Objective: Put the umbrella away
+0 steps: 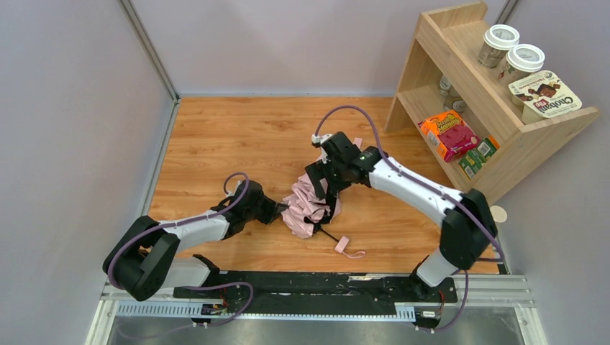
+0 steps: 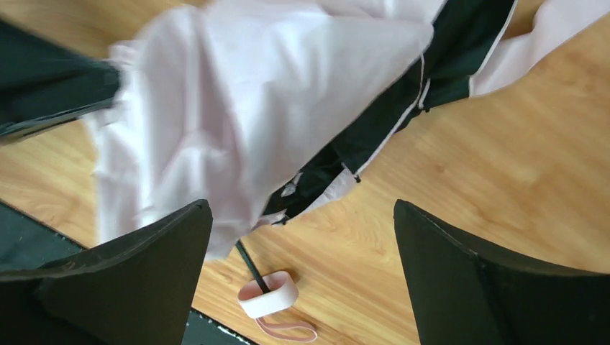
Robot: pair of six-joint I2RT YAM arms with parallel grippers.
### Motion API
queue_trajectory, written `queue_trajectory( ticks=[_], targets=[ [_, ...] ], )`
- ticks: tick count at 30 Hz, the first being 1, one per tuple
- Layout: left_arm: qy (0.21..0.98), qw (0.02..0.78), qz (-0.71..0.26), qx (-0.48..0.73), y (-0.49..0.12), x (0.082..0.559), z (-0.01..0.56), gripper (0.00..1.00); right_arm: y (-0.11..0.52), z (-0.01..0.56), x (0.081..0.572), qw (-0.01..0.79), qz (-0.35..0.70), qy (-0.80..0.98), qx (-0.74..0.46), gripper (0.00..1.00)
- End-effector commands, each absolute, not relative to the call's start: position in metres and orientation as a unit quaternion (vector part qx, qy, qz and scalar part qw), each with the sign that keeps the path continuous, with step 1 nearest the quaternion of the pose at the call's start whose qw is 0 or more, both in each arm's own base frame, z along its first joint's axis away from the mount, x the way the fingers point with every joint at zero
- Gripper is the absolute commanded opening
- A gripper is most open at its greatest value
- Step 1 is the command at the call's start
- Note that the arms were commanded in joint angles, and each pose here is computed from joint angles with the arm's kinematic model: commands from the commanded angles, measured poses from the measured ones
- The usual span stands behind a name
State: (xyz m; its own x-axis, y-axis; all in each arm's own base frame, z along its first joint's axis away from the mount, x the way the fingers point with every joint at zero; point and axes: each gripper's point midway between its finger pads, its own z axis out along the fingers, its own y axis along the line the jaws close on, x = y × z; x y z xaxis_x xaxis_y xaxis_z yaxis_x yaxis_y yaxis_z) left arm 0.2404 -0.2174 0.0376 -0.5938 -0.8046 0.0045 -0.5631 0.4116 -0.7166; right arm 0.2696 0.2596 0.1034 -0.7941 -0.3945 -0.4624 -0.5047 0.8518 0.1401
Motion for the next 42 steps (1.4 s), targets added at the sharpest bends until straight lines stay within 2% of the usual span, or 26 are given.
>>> queue_trajectory(
  ticks=[1, 6, 14, 22, 25, 29, 34, 39, 40, 41, 42],
  targets=[
    [0.849, 0.157, -0.278, -0.421, -0.198, 0.219, 0.004, 0.0, 0.274, 0.169, 0.25, 0.315, 0.108, 0.881, -0.335, 1.0],
    [0.847, 0.157, -0.28, -0.423, -0.197, 0.218, 0.005, 0.0, 0.34, 0.171, 0.202, 0.385, 0.15, 0.78, -0.471, 1.0],
    [0.847, 0.156, -0.279, -0.425, -0.195, 0.216, 0.006, 0.0, 0.359, 0.1, 0.208, 0.364, 0.062, 0.76, -0.535, 1.0],
    [0.843, 0.155, -0.281, -0.431, -0.195, 0.215, 0.004, 0.0, 0.341, 0.036, 0.218, 0.338, -0.006, 0.792, -0.508, 0.85],
    [0.843, 0.154, -0.282, -0.433, -0.194, 0.214, 0.004, 0.0, 0.339, 0.013, 0.218, 0.316, -0.005, 0.81, -0.495, 0.72],
    [0.841, 0.154, -0.283, -0.435, -0.194, 0.213, 0.002, 0.0, 0.332, -0.025, 0.208, 0.243, 0.021, 0.843, -0.479, 0.35],
    [0.836, 0.183, -0.274, -0.439, -0.185, 0.22, 0.003, 0.0, 0.318, -0.063, 0.17, 0.146, 0.064, 0.876, -0.456, 0.02],
    [0.839, 0.229, -0.275, -0.41, -0.179, 0.237, 0.016, 0.0, 0.305, -0.092, 0.133, 0.042, 0.121, 0.898, -0.42, 0.0],
    [0.843, 0.236, -0.281, -0.393, -0.18, 0.24, 0.022, 0.03, 0.305, -0.094, 0.127, 0.027, 0.137, 0.9, -0.412, 0.0],
    [0.839, 0.249, -0.289, -0.389, -0.177, 0.248, 0.031, 0.1, 0.305, -0.095, 0.122, 0.009, 0.154, 0.904, -0.4, 0.0],
    [0.842, 0.257, -0.289, -0.377, -0.176, 0.251, 0.034, 0.27, 0.305, -0.097, 0.115, -0.011, 0.169, 0.906, -0.389, 0.0]
  ],
)
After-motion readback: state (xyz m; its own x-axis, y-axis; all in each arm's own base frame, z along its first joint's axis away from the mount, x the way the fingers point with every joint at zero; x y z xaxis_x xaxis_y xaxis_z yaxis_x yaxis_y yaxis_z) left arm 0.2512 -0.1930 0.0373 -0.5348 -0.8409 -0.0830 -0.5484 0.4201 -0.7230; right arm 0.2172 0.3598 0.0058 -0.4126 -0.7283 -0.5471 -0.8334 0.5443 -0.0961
